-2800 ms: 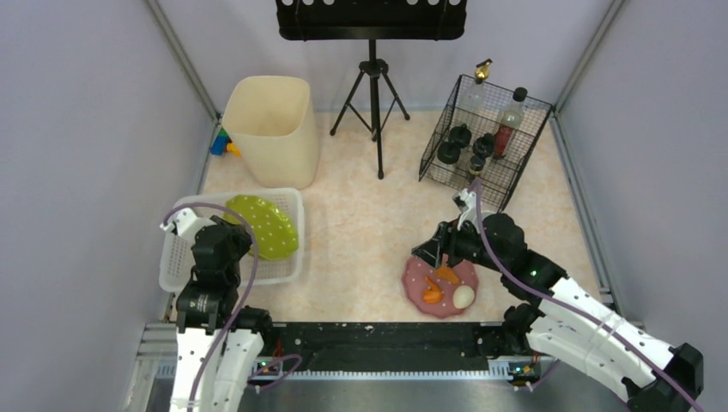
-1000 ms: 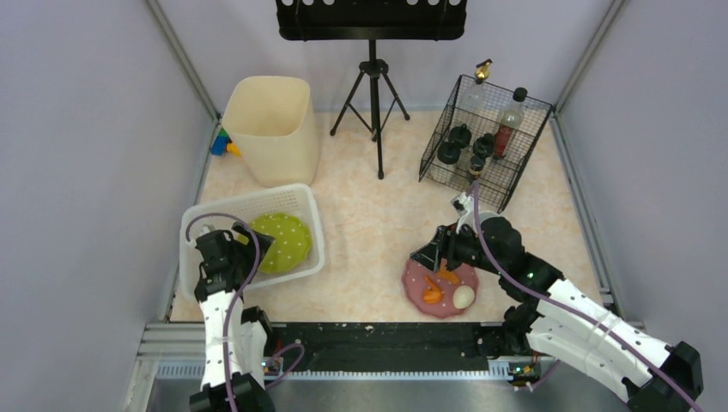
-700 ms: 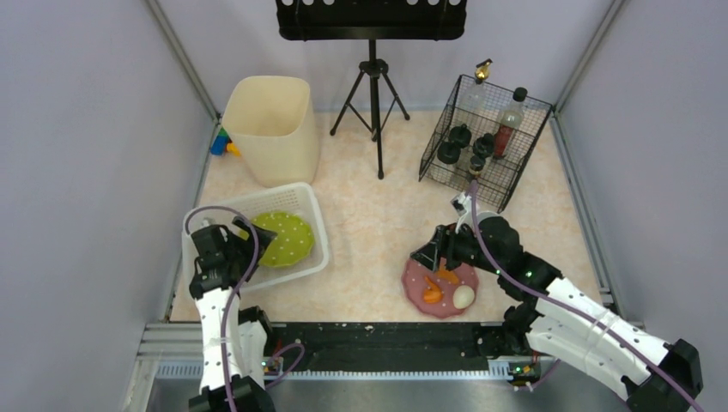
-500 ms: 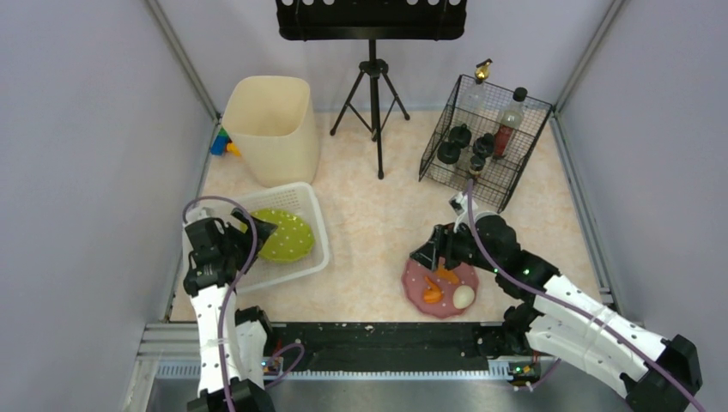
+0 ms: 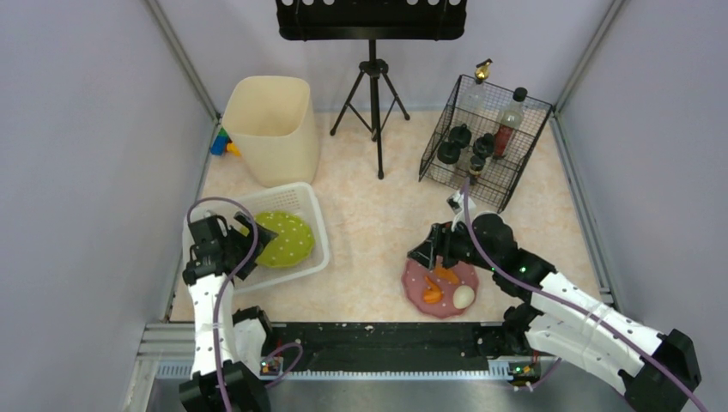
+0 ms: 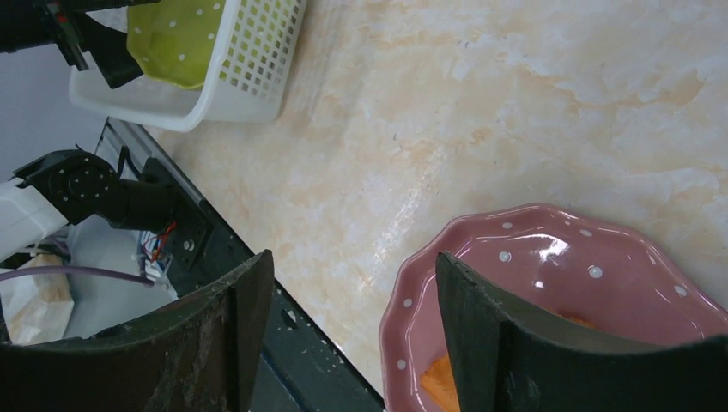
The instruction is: Clear the kitchen counter
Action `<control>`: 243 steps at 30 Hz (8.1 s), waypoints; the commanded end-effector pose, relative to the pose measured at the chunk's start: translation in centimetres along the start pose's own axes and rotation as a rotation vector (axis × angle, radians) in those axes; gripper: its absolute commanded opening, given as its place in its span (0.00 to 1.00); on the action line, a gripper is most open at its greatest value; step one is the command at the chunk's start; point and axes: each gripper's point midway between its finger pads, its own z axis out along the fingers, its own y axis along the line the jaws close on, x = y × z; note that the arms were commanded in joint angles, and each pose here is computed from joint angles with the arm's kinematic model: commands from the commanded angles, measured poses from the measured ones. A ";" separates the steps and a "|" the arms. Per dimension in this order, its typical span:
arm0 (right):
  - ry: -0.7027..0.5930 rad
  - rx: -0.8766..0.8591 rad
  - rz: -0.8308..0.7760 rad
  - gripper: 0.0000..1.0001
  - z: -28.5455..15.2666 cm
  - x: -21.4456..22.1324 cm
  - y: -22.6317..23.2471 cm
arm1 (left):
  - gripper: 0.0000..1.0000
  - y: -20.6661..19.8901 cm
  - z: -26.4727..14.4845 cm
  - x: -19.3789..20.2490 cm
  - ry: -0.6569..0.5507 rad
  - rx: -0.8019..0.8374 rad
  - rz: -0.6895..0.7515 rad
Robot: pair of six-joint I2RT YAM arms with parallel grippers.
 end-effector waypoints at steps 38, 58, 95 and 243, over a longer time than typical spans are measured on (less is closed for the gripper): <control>-0.049 -0.024 -0.047 0.75 -0.1 -0.9 0.5 | 0.98 -12.7 -2.3 -3.1 0.010 0.012 0.416; -0.133 0.485 0.023 0.99 -8.0 -4.7 -5.6 | 0.99 -21.7 -4.8 17.0 0.342 0.461 0.705; 0.103 1.075 0.531 0.38 -11.5 7.9 -13.9 | 0.97 -14.5 1.4 30.6 0.728 0.536 0.758; 0.104 0.516 0.509 0.00 7.0 7.9 -17.7 | 0.42 -7.3 15.0 22.7 0.556 0.206 0.205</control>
